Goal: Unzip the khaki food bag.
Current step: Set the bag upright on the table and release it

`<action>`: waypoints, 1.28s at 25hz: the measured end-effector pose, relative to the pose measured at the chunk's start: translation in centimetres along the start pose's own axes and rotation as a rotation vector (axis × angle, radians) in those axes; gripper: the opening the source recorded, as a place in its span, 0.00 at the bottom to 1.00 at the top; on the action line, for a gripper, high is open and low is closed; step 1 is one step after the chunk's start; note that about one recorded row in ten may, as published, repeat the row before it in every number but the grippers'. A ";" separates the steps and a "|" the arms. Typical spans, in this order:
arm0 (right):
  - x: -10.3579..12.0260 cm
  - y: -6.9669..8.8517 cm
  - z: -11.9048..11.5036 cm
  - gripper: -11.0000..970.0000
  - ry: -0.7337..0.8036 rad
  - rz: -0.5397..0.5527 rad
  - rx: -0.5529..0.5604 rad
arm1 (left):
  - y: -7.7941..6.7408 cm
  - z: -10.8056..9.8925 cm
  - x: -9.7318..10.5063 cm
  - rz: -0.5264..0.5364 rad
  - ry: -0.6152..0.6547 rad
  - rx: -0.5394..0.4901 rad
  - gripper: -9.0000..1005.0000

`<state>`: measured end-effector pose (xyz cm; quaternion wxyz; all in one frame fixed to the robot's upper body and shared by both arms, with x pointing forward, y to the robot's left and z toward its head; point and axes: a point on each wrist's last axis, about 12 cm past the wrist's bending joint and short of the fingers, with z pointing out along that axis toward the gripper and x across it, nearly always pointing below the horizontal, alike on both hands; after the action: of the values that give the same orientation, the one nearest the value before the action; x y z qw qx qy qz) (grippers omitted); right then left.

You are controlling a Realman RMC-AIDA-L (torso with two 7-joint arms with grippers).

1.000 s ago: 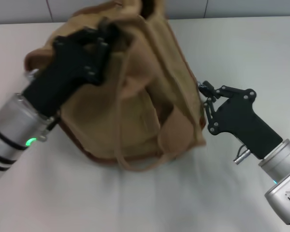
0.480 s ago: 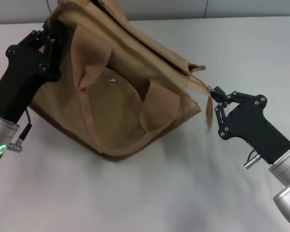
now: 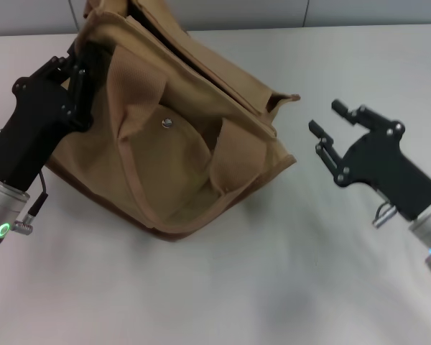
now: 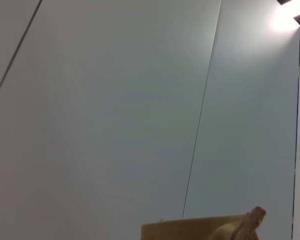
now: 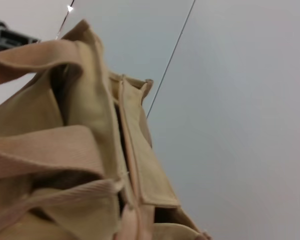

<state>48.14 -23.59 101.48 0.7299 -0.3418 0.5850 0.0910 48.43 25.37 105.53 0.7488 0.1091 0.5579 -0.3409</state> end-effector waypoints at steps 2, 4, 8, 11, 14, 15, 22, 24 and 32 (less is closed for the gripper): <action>0.0 -0.9 0.6 0.29 0.002 0.015 -0.013 | 0.0 -0.1 0.1 -0.001 0.007 0.002 0.08; 0.1 -1.5 1.2 0.35 0.005 0.018 -0.022 | -0.2 0.0 0.2 -0.004 0.010 0.008 0.08; -0.1 -2.0 2.7 0.51 0.005 0.007 -0.055 | -0.4 0.0 0.3 -0.007 0.016 0.022 0.08; -0.2 -2.2 4.2 0.55 0.025 -0.004 -0.119 | -0.4 0.0 0.3 -0.009 0.016 0.024 0.08; -0.3 -2.3 5.2 0.51 0.039 -0.020 -0.159 | -0.5 0.1 0.3 -0.010 0.014 0.028 0.08; -0.3 -2.3 5.4 0.49 0.040 -0.023 -0.163 | -0.5 0.1 0.3 -0.010 0.013 0.029 0.08; -0.6 -2.4 6.5 0.34 0.036 -0.043 -0.190 | -0.6 0.0 0.3 -0.011 0.012 0.033 0.08; -0.6 -2.3 6.5 0.28 0.037 -0.046 -0.198 | -0.6 0.0 0.3 -0.011 0.012 0.032 0.08; -1.8 -3.1 6.4 0.07 -0.052 0.129 -0.197 | -0.7 0.1 0.4 -0.014 0.017 0.037 0.08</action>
<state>54.30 -21.54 104.90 0.7003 -0.3708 0.5751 0.2036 48.15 24.68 105.35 0.7395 0.1219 0.5585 -0.3555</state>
